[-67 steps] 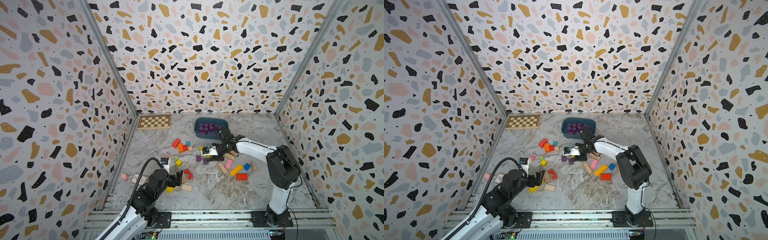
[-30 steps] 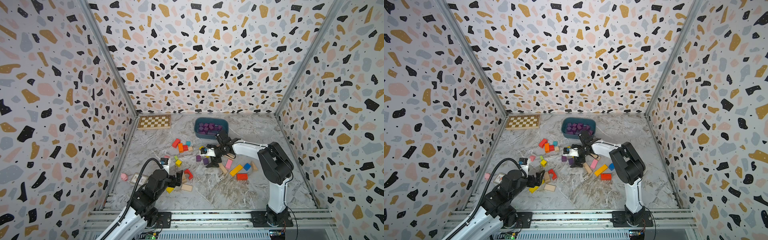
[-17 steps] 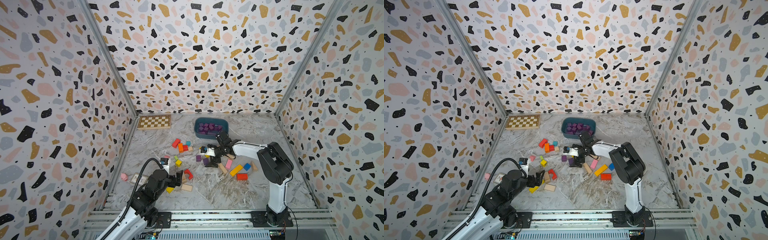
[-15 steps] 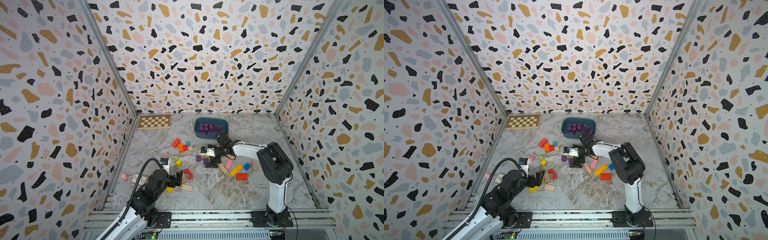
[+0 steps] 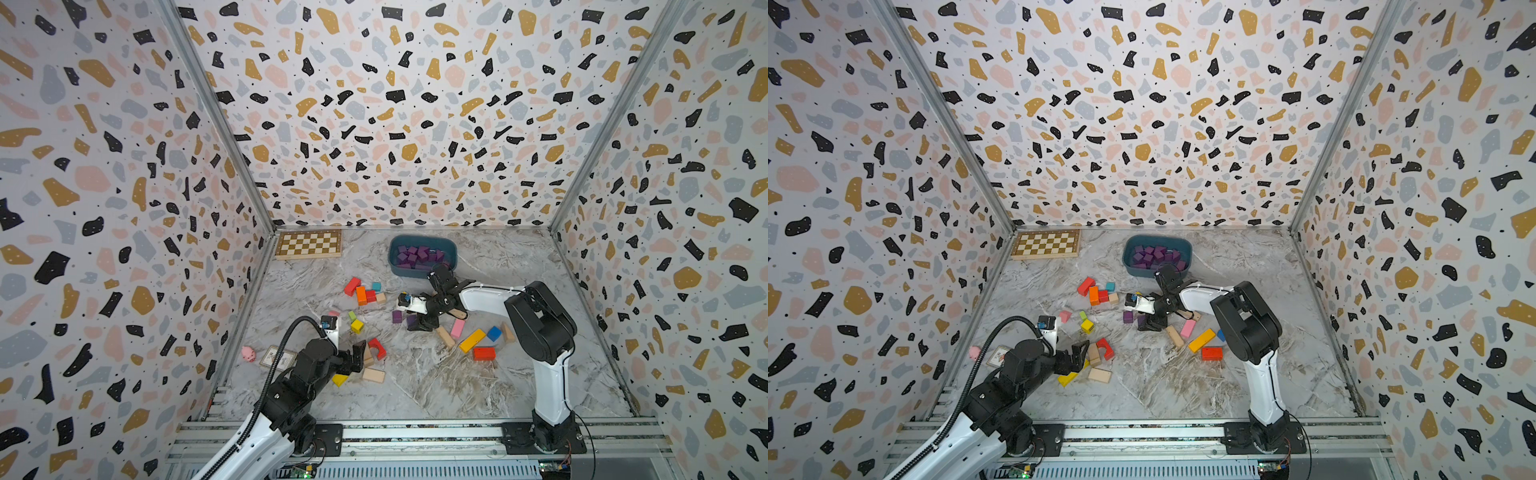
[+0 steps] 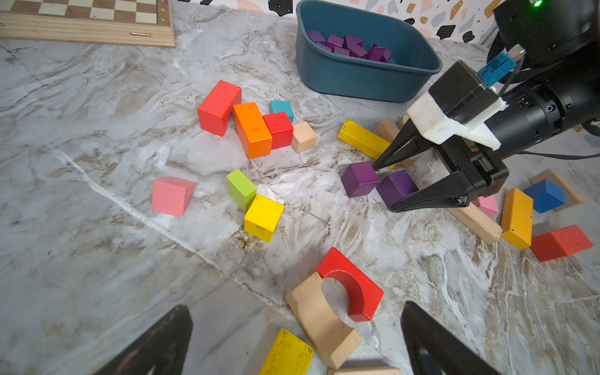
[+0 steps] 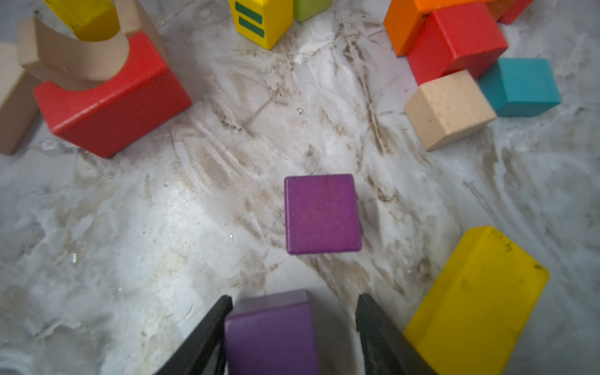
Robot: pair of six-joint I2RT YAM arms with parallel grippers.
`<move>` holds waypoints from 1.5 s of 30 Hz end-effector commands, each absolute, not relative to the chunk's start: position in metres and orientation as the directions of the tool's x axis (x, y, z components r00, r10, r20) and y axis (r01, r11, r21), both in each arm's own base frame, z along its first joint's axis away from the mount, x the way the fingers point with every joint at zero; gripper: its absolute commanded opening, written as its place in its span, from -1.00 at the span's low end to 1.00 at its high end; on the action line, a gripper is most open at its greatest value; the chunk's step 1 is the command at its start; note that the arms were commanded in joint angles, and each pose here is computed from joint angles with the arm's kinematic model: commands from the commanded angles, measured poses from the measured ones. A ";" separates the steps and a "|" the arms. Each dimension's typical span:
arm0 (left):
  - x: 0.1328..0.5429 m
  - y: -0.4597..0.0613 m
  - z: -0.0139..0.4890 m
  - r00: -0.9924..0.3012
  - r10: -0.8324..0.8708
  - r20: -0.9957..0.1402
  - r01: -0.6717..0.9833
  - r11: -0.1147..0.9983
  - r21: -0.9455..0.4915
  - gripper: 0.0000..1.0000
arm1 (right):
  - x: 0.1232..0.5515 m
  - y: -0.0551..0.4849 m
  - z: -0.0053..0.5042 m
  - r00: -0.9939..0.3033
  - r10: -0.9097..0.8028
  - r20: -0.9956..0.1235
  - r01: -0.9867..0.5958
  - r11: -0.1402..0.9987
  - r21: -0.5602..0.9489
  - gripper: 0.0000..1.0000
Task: Pick purple bricks into the storage bin
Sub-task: Pick up the building block from the center of the board, then place the building block in the storage box.
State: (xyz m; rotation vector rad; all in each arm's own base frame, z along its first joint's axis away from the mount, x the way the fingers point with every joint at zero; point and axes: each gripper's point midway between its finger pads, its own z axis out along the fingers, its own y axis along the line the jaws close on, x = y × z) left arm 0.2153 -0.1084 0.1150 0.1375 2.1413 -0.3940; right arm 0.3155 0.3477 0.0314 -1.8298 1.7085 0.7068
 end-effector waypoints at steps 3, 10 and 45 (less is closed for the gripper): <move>0.217 -0.109 0.116 -0.554 -0.051 -0.831 0.249 0.942 -0.224 0.98 | 0.315 0.350 0.043 0.073 -0.715 -0.695 -0.997 -0.062 -0.041 0.09; 0.217 -0.109 0.115 -0.556 -0.050 -0.830 0.249 0.942 -0.223 0.98 | 0.317 0.349 0.046 0.075 -0.712 -0.699 -0.997 -0.050 -0.056 -0.21; 0.217 -0.109 0.115 -0.554 -0.046 -0.831 0.253 0.942 -0.221 0.98 | 0.484 0.278 0.179 0.073 -0.664 -0.744 -0.945 0.192 -0.264 -0.34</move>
